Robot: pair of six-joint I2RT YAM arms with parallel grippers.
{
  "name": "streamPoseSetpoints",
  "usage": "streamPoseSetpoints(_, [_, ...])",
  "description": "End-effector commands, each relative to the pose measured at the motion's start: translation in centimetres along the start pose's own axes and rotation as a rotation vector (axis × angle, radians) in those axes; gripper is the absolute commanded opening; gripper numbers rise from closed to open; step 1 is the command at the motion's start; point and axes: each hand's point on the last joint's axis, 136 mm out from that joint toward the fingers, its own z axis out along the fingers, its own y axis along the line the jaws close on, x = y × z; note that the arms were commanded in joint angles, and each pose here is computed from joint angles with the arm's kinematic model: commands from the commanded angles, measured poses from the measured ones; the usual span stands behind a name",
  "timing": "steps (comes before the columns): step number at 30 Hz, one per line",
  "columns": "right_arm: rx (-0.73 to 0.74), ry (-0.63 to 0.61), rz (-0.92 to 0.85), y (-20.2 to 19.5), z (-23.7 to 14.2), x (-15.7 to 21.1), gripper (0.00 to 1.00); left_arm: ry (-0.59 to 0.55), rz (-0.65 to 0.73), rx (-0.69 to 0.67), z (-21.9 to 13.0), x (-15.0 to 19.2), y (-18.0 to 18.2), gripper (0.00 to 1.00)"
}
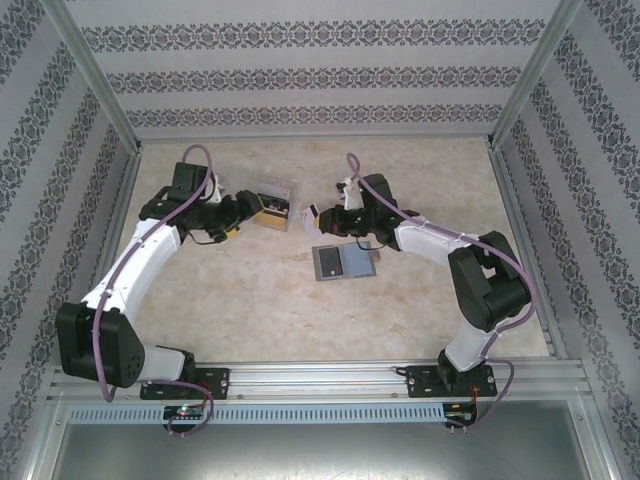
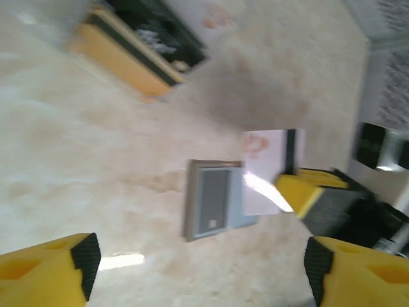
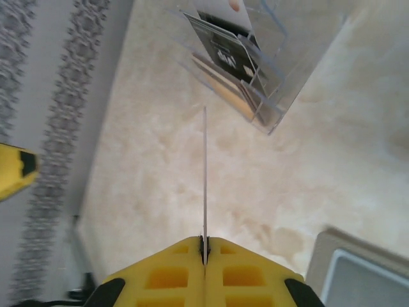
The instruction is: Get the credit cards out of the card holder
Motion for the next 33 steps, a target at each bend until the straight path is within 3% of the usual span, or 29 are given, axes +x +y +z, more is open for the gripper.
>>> streamPoseSetpoints(1, [0.221,0.043,-0.282,-1.0,0.6,-0.1,0.00,-0.004,0.055,-0.248,-2.7,0.6,5.5,0.93])
streamPoseSetpoints(3, [0.270,0.053,-0.400,-0.3,1.3,-0.9,0.00,-0.028,0.070,-0.297,-3.9,0.2,6.8,1.00])
streamPoseSetpoints(16, [0.323,0.030,-0.975,4.5,5.9,-8.3,0.00,-0.083,0.152,-0.366,-5.7,-0.9,9.2,0.99])
streamPoseSetpoints(24, [0.298,0.069,-1.107,4.6,9.1,-10.5,0.00,-0.054,0.112,-0.264,-4.8,-0.6,8.7,0.99])
streamPoseSetpoints(33, [0.266,0.091,-1.118,3.5,10.7,-10.8,0.00,-0.032,0.091,-0.232,-4.2,-0.3,8.7,1.00])
